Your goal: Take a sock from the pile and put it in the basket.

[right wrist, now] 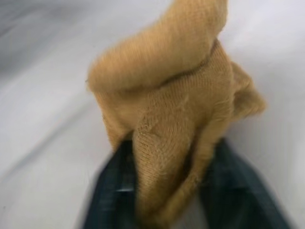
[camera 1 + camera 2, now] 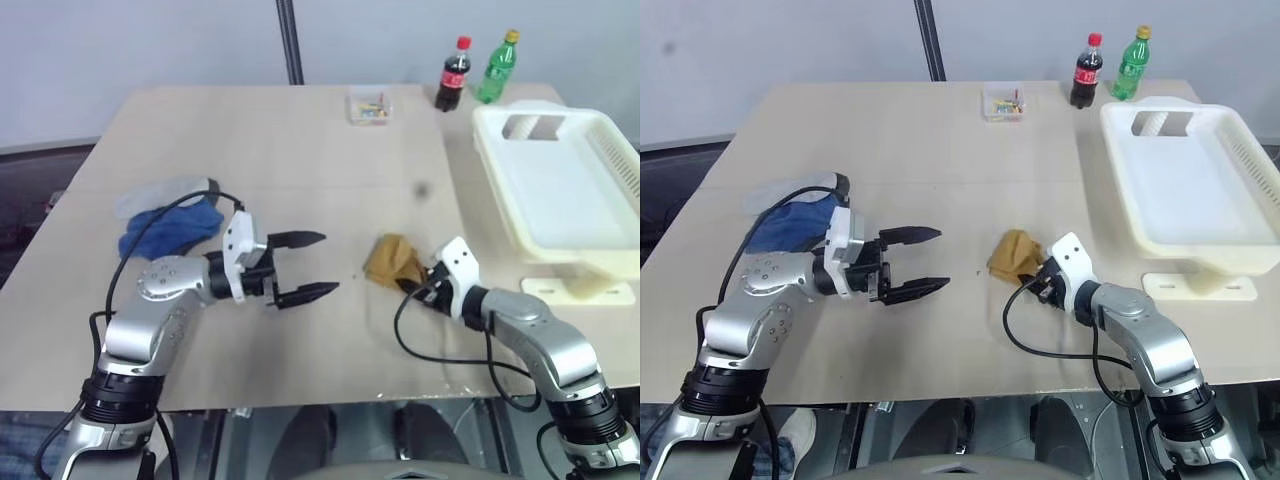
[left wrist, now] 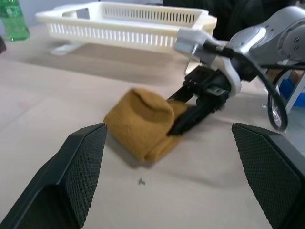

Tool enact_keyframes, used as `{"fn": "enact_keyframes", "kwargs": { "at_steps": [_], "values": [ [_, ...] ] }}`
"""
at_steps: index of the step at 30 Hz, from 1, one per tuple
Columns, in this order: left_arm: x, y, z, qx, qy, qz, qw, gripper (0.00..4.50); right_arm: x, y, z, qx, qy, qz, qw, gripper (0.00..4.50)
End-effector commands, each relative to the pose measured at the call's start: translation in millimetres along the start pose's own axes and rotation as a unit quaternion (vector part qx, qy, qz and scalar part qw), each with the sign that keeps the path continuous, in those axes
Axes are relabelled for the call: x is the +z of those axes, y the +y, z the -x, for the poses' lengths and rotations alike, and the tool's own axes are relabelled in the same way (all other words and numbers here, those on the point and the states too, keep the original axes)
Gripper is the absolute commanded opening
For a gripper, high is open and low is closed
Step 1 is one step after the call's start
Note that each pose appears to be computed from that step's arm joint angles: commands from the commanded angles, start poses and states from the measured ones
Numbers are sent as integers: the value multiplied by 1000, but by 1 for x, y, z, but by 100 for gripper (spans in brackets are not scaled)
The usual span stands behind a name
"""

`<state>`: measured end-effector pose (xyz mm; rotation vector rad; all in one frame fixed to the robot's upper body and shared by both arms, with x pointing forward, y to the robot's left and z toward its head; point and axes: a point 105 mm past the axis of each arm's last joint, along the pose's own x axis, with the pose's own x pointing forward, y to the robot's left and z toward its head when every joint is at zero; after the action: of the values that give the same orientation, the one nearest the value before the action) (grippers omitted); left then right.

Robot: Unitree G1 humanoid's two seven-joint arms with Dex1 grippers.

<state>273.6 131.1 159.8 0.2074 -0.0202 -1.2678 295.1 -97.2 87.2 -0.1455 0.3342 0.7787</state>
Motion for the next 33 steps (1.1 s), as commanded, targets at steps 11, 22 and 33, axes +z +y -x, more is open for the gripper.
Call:
{"fn": "enact_keyframes", "kwargs": {
  "at_steps": [11, 22, 33],
  "values": [
    [9, -1, 0, -3, -13, -15, 1000, 450, 17, -1, 15, 8, -34, 33, 999, 3],
    [12, 1, 1, -2, -22, -18, 1000, 450, 55, 3, 39, 26, -114, 19, 993, 3],
    [43, 10, -3, 4, -76, -24, 997, 450, 119, -52, 102, -12, -183, -5, 983, 3]
  ]
}}
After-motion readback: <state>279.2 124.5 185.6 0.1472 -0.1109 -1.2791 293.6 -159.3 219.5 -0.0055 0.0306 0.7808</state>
